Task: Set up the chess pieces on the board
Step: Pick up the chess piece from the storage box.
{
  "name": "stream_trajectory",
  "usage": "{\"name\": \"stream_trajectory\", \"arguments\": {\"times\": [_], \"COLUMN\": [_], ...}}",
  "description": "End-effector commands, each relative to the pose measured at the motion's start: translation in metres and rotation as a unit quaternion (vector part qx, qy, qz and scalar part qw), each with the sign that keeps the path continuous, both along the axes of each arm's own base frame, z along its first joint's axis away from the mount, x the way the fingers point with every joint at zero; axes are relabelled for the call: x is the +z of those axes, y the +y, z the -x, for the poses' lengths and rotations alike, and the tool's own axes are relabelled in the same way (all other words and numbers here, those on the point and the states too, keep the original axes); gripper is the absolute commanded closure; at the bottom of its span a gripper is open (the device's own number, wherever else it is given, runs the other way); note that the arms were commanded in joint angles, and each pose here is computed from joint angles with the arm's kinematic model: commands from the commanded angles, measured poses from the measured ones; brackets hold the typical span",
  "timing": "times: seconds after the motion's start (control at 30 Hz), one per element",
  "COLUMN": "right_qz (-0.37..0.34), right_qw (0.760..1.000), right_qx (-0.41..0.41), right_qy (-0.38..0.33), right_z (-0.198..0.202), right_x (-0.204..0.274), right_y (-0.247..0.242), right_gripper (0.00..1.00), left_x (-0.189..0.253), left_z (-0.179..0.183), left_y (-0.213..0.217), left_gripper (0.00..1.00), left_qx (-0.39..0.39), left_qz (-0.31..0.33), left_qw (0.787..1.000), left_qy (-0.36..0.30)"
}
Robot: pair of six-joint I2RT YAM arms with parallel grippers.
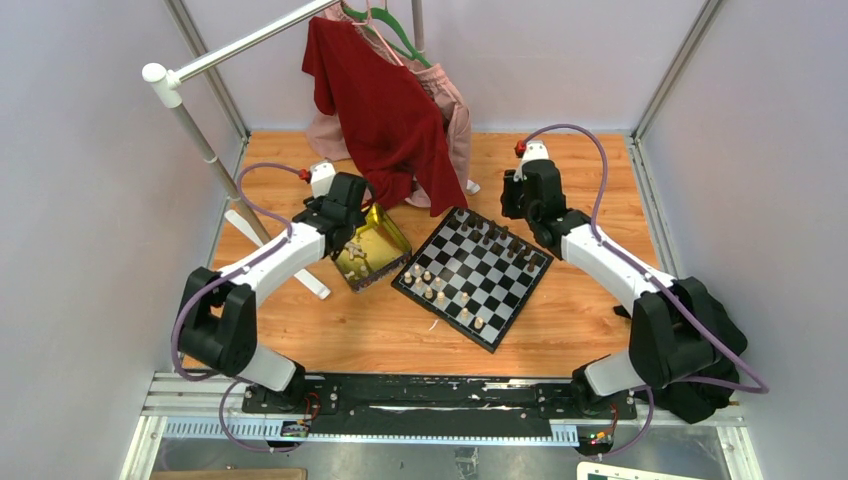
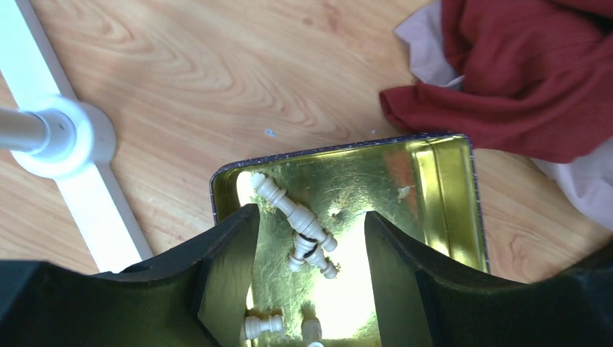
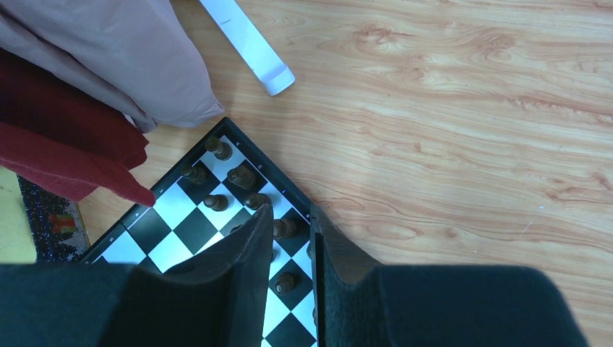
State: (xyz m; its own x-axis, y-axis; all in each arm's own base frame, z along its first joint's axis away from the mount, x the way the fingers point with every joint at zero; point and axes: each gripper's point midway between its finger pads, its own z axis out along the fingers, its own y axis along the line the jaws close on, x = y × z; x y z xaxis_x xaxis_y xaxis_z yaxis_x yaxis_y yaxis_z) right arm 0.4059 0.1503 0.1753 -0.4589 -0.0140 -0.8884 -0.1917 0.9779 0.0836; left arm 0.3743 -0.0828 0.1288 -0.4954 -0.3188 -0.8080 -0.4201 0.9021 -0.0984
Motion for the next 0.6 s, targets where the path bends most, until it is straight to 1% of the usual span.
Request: {"name": "stream_trajectory", "arguments": {"times": [0.0,0.17,0.37,0.57], "right_qz": [-0.009,-0.006,-0.003,0.001], "right_qw": [1.0,1.0,1.0,1.0], "right_qx": [0.007,0.008,0.005,0.004], "right_qy": [-0.016,-0.011,-0.011,-0.011], "right_z": [-0.011,-0.014,-0.016,-0.017], "right_x": [0.008,0.001,-0.001,-0.001], "right_y": [0.003,0.004,0.004,0.003], "right_gripper": [0.71,0.71,0.7,0.7], "left_x": [-0.027,-0.047,-0.057,-0.06], "left_z": [-0.003,-0.007,-0.009,-0.007], "left_y": [-0.003,-0.008,-0.015,-0.015], "left_gripper": [0.4,0.43,0.44,0.45], "left_qx": [0.026,0.038,0.057,0.081], "left_qz": [0.067,0.106,0.148,0.161], "left_qw": [0.997,0.992,0.985,0.98], "left_qy": [0.032,0.061,0.074,0.082]}}
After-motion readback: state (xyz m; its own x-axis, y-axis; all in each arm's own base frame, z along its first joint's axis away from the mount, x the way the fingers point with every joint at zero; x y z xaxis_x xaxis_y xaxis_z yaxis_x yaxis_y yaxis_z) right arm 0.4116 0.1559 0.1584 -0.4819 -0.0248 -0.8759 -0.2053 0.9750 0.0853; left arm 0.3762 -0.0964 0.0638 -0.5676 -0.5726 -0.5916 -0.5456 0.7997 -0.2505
